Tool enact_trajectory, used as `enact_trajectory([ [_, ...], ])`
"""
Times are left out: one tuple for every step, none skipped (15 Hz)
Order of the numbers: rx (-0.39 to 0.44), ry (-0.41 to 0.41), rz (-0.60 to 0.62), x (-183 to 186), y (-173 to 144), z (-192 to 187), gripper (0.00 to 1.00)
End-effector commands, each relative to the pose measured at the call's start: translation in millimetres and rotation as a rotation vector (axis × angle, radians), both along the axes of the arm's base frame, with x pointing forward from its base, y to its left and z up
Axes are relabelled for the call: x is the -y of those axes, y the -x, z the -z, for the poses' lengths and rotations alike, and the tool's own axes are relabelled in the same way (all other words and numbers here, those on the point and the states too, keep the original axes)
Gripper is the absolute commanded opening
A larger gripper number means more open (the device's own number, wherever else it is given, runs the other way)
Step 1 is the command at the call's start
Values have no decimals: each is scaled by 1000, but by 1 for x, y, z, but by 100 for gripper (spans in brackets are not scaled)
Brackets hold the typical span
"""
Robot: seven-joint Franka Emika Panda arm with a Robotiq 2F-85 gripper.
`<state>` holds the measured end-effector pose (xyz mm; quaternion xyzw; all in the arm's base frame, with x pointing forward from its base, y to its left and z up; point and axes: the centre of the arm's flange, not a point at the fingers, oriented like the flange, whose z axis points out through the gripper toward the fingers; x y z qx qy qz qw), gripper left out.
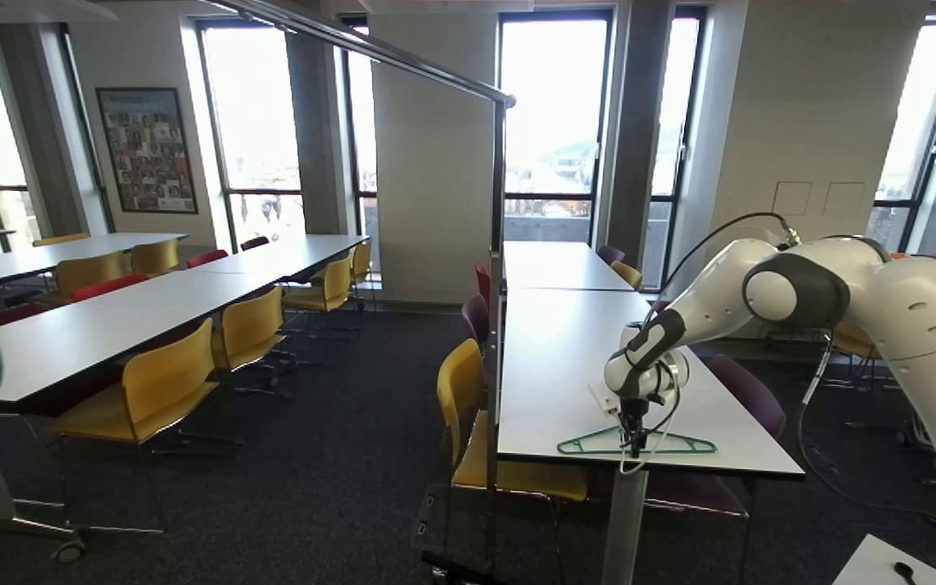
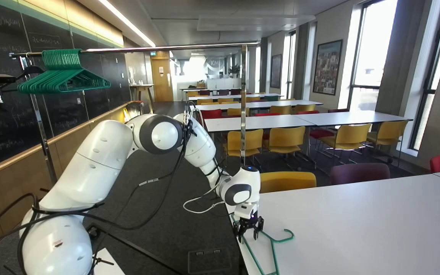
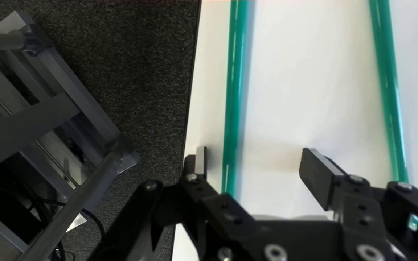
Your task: Lift the hanger from the table and put it on the rail
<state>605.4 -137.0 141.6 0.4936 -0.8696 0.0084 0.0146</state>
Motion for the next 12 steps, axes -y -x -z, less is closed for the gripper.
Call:
enact_trajectory([
  [11, 11, 15, -2, 15, -6, 58],
  [13, 11, 15, -1, 14, -8, 52],
  [16, 12, 16, -1, 14, -10, 49],
  [15, 11, 18, -1, 14, -10, 48],
  [16, 12, 18, -1, 14, -10, 37],
  [17, 11, 18, -1, 13, -11, 33],
  [18, 11, 18, -1, 13, -11, 33],
  [19, 11, 18, -1, 13, -12, 27],
  [21, 12, 18, -1, 13, -13, 21],
  [21, 11, 18, -1, 13, -13, 20],
  [21, 12, 19, -1, 12, -13, 8],
  [21, 12, 20, 0, 12, -13, 0],
])
